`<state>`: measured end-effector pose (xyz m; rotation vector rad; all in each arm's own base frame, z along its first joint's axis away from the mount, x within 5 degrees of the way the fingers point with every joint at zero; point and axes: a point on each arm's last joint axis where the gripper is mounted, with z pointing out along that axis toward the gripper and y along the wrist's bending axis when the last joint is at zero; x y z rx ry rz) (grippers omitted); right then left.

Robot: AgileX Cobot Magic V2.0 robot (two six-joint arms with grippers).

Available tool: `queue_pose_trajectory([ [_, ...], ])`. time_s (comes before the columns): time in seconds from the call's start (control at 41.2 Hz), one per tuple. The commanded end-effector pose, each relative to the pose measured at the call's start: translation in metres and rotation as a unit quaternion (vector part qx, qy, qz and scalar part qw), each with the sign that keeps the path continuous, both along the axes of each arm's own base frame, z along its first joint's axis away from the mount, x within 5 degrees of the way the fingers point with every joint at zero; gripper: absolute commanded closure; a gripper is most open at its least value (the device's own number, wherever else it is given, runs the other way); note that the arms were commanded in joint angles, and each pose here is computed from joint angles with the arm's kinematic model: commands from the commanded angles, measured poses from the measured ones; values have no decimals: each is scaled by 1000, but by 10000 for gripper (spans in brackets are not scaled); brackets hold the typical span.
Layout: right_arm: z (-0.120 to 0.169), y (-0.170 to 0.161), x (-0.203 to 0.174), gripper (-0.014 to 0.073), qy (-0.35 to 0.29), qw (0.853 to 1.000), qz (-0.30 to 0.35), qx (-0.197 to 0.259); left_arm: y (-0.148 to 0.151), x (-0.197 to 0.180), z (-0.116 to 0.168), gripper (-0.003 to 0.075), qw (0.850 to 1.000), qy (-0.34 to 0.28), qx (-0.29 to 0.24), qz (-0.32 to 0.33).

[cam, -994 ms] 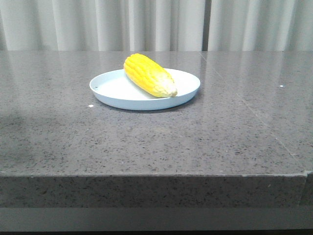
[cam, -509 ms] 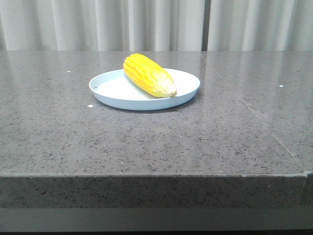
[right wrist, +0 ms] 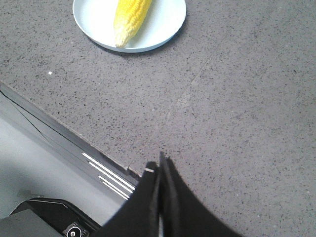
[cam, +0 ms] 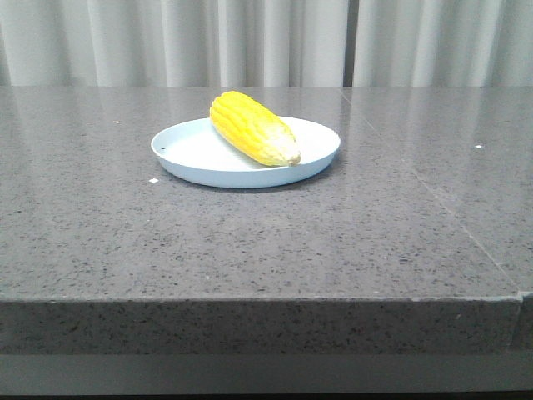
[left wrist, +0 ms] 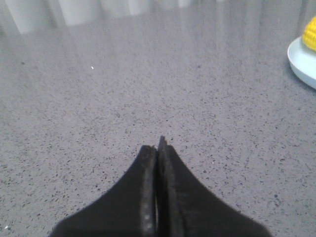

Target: Place corn on plate with both arms

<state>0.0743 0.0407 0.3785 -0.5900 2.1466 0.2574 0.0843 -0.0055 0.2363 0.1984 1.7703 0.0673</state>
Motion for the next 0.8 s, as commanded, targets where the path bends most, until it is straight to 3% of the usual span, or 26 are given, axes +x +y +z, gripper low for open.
queue_pose_trajectory([
  [0.0, 12, 0, 2, 665, -39, 999, -1, 16, 1, -8, 5, 741, 996, -89, -15, 3],
  [0.461, 12, 0, 2, 665, -39, 999, -1, 16, 5, -26, -32, 741, 988, -135, -68, 33],
  [0.776, 12, 0, 2, 665, -40, 999, -1, 16, 5, -29, -31, 741, 986, -148, -73, 33],
])
